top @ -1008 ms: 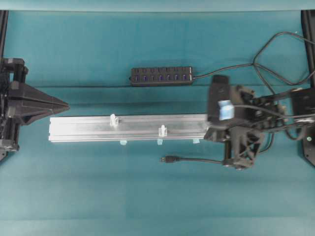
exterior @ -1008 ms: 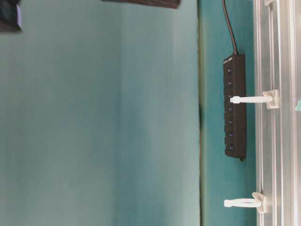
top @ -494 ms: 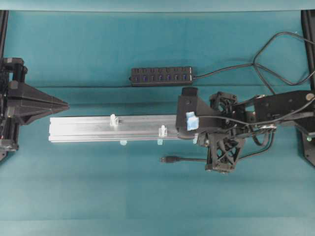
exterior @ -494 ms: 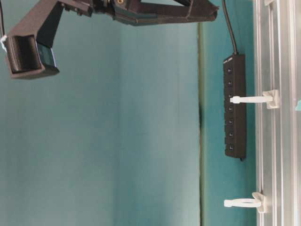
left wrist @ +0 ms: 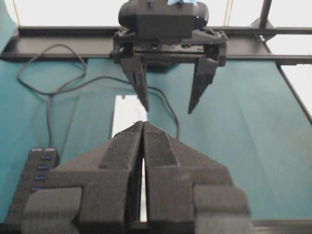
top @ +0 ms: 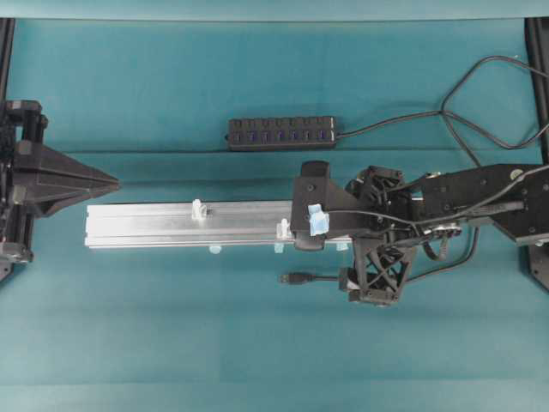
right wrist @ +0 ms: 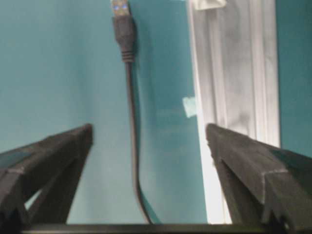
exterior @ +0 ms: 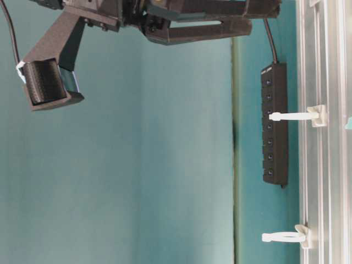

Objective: Pass the USB cable through three rings with both arms.
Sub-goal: 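Lower the right gripper over the USB plug near the rail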

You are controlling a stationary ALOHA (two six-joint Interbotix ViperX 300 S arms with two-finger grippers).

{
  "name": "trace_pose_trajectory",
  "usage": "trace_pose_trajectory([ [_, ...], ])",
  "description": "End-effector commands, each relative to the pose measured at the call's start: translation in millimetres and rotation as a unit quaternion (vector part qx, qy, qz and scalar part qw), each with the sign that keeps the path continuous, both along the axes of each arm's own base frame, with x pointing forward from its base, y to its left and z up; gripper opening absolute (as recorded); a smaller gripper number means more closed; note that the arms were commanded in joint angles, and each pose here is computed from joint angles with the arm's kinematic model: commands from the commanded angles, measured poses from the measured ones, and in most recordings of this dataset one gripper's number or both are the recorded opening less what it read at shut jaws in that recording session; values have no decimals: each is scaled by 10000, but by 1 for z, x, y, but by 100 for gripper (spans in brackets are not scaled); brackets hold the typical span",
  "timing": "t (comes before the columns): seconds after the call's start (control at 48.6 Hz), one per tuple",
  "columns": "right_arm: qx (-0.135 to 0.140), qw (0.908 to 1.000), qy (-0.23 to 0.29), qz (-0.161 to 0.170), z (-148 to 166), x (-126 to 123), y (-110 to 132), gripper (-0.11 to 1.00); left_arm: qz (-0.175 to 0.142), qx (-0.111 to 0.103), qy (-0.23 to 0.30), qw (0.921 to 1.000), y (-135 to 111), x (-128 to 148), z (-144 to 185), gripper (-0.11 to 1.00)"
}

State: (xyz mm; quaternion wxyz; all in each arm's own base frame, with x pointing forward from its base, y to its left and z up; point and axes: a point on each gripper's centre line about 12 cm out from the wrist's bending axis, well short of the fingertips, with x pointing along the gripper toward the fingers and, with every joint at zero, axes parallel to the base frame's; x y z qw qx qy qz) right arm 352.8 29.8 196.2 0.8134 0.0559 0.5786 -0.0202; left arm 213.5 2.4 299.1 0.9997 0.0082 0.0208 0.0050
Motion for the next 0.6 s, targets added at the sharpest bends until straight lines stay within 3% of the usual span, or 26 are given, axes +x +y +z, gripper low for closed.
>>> trace_pose_trajectory([
  [0.0, 9, 9999, -130, 27, 7, 4, 3, 87, 7, 17, -146, 9999, 0, 2, 11, 2],
  [0.288, 40, 10000, -35, 59, 7, 5, 8, 9, 6, 25, -145, 9999, 0, 2, 11, 2],
  [0.432, 25, 10000, 41, 77, 3, 7, 9, -8, -2, 17, -146, 9999, 0, 2, 11, 2],
  [0.576, 12, 9999, -99, 138, 0, 16, 12, -10, 7, 10, -153, 9999, 0, 2, 11, 2],
])
